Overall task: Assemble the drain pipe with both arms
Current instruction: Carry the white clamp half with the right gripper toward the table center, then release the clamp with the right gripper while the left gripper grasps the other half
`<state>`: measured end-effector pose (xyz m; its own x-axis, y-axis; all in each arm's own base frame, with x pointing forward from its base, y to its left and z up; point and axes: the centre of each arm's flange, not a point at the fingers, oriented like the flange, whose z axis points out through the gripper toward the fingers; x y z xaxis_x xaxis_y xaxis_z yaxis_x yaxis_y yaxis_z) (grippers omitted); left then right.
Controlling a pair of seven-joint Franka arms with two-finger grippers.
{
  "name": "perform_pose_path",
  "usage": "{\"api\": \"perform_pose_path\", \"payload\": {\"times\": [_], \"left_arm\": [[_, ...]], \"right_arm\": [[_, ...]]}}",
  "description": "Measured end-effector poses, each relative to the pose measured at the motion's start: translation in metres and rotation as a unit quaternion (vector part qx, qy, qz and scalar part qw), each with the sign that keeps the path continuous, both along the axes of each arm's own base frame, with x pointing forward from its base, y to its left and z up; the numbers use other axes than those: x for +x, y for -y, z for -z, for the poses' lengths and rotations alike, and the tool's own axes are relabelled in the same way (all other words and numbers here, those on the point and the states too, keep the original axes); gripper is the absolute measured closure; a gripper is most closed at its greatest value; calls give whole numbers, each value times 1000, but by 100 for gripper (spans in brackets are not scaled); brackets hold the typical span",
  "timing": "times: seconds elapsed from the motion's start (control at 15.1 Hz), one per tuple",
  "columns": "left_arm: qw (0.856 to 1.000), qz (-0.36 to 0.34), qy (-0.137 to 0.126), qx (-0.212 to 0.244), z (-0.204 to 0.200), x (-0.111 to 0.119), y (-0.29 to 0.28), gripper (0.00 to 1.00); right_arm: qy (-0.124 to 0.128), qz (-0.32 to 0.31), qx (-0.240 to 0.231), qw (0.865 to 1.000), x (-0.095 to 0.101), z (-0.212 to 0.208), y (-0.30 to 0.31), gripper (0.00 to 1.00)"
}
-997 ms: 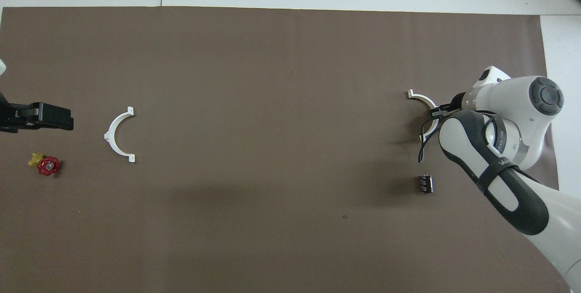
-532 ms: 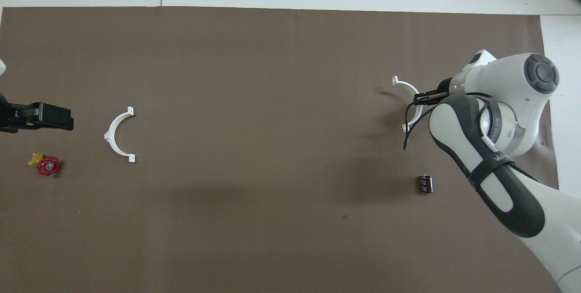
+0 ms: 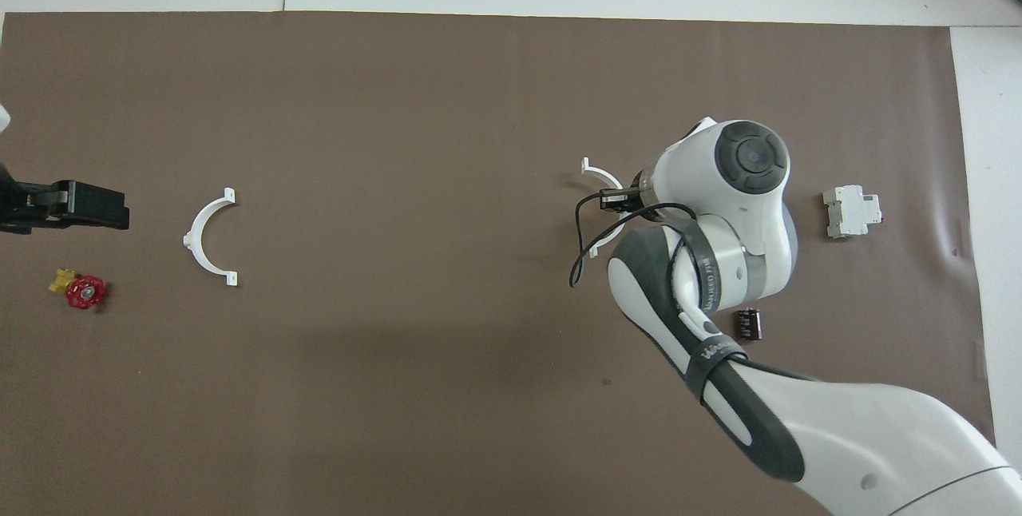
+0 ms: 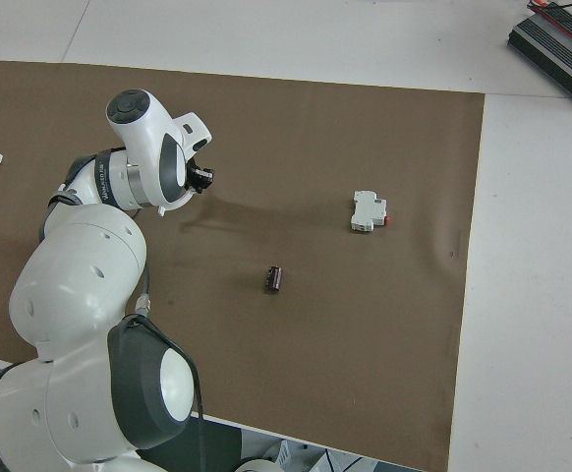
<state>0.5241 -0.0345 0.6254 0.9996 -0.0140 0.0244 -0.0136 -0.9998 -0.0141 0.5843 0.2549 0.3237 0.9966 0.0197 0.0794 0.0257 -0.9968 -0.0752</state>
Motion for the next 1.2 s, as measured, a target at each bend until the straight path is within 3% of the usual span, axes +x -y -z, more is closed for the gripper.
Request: {"api": "perform_pose_path", "payload": {"times": [0.47, 1.2], "left_arm": [[1000, 4, -2, 0, 0, -1, 4, 0], [1000, -3, -3, 0, 2, 0, -4, 0]], "right_arm": [[19, 19, 4, 1000, -34, 24, -97, 79], [26, 28, -13, 999, -42, 31, -110, 79]]}}
